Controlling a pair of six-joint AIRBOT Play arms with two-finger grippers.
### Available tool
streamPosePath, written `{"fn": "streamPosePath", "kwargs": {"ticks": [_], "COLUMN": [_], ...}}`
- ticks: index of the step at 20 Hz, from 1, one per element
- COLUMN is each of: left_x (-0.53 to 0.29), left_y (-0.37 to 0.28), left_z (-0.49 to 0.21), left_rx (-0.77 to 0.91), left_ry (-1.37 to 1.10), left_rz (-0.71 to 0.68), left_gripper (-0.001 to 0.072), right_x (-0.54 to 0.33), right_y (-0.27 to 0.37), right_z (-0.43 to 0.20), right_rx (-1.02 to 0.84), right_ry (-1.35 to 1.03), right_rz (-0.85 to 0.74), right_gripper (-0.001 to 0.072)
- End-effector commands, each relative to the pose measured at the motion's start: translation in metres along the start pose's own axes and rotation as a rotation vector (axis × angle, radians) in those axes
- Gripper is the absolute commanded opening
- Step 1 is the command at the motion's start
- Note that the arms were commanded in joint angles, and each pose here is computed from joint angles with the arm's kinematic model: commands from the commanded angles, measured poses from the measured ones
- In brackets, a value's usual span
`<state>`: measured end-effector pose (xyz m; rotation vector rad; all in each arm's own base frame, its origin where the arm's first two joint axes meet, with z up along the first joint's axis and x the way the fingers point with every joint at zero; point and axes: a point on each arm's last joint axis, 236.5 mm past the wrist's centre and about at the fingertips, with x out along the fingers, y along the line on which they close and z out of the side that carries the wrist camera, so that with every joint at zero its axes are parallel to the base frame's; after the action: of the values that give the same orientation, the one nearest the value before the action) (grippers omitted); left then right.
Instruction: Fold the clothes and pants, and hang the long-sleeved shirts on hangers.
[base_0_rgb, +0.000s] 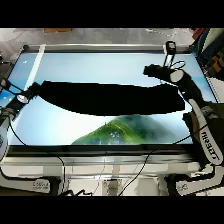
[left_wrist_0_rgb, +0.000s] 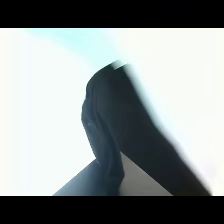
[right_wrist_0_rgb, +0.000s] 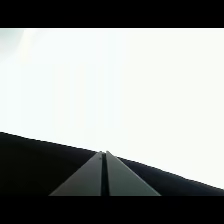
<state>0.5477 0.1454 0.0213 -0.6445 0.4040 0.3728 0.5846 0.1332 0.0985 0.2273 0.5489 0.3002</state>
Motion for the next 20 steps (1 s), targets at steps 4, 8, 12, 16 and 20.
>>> {"fn": "streamPosePath", "kwargs": {"ticks": [4,8,12,16,20], "left_x": [-0.089,-0.139,-0.193,-0.236,-0.262], "left_y": [-0.101,-0.130,-0.149,-0.157,-0.163], "left_z": [0.064,0.044,0.053,0.066,0.081], "left_rx": [0.160,0.348,0.411,0.585,0.584], "left_ry": [-0.138,-0.033,-0.041,-0.106,-0.166], "left_rz": [-0.183,-0.239,-0.291,-0.318,-0.333], "left_gripper": [0.0011,0.0010,0.0010,0.0010,0.0010], "right_x": [0.040,0.062,0.067,0.065,0.053], "right_y": [0.096,0.179,0.264,0.328,0.373], "right_z": [-0.042,-0.075,-0.128,-0.183,-0.233], "right_rx": [0.172,0.112,0.038,0.035,0.051], "right_ry": [0.056,0.161,0.314,0.427,0.521], "right_rz": [0.121,0.245,0.369,0.440,0.481], "right_gripper": [0.0015,0.0014,0.0014,0.0014,0.0013]}}
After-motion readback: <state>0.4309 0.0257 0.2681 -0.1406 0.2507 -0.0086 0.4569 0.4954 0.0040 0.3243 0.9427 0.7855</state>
